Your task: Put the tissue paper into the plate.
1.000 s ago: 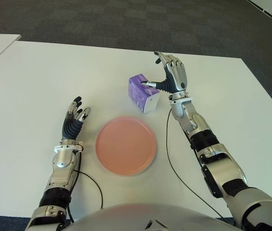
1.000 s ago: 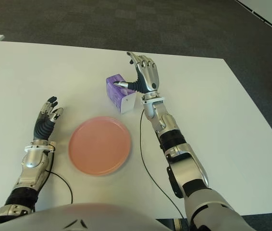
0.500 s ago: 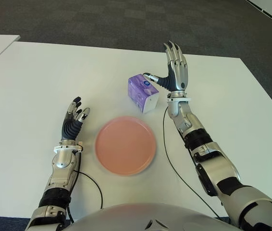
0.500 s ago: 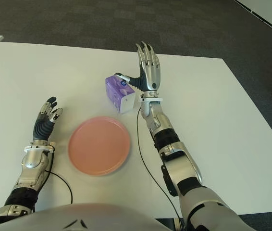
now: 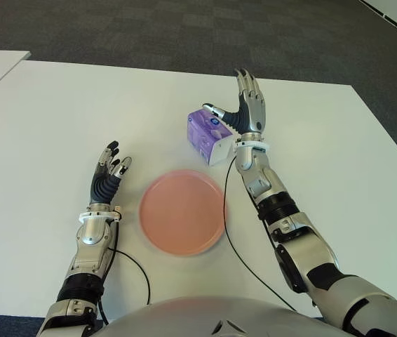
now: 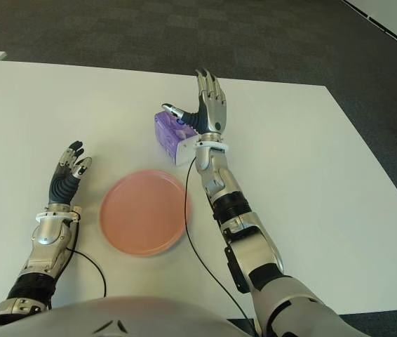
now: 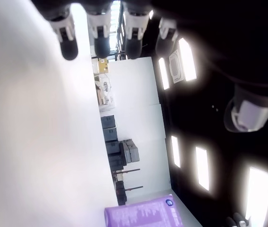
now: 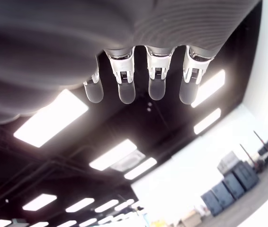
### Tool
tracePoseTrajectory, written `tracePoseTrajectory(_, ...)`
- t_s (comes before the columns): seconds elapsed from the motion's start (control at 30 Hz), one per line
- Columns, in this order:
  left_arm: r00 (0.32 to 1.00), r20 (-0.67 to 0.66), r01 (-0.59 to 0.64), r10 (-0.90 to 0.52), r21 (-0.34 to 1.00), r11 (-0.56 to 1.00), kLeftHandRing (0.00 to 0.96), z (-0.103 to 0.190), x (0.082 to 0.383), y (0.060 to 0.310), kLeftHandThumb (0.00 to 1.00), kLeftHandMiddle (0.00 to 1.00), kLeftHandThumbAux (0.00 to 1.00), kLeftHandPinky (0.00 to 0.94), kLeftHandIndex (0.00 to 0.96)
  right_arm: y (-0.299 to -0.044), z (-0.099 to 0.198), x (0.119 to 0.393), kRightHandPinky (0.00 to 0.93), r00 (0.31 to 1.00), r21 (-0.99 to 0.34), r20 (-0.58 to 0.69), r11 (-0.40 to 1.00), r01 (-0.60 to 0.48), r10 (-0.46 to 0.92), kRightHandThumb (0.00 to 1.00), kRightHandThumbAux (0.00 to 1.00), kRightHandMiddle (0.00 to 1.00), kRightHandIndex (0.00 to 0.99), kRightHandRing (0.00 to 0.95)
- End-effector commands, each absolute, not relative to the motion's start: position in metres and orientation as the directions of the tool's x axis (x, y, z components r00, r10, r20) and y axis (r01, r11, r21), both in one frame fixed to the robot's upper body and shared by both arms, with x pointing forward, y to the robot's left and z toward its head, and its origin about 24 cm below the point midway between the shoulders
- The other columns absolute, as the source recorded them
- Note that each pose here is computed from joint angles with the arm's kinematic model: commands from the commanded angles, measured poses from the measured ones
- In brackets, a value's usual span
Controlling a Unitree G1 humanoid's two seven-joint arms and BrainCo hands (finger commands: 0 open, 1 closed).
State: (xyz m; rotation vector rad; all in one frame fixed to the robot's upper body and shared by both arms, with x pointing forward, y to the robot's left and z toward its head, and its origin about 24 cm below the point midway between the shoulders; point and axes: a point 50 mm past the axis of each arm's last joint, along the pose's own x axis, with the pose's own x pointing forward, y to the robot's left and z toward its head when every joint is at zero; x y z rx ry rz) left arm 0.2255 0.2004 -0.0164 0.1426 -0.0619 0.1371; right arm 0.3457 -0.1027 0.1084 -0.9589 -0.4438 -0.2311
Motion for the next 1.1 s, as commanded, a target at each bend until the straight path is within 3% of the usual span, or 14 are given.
tracePoseTrajectory(0.03,0.987,-0.068,-0.134,0.146,0.15,0.98,0.0,-0.046,0.201,0.199,0.0,0.0,0.454,0.0,0.0,-0.099,0.096,0.342,0.0,0.923,-0.768,0.385,0.557,0.315,0.009,0.175,0.289,0.0,0.0,0.0)
tracePoseTrajectory(1.1,0.987,-0.072,-0.129,0.141,0.152,0.98,0.0,-0.047,0.204,0.197,0.0,0.0,0.436,0.0,0.0,-0.066,0.072,0.338,0.0,0.975,-0.926,0.078,0.378,-0.006,0.206,0.171,0.336,0.0,0.0,0.0)
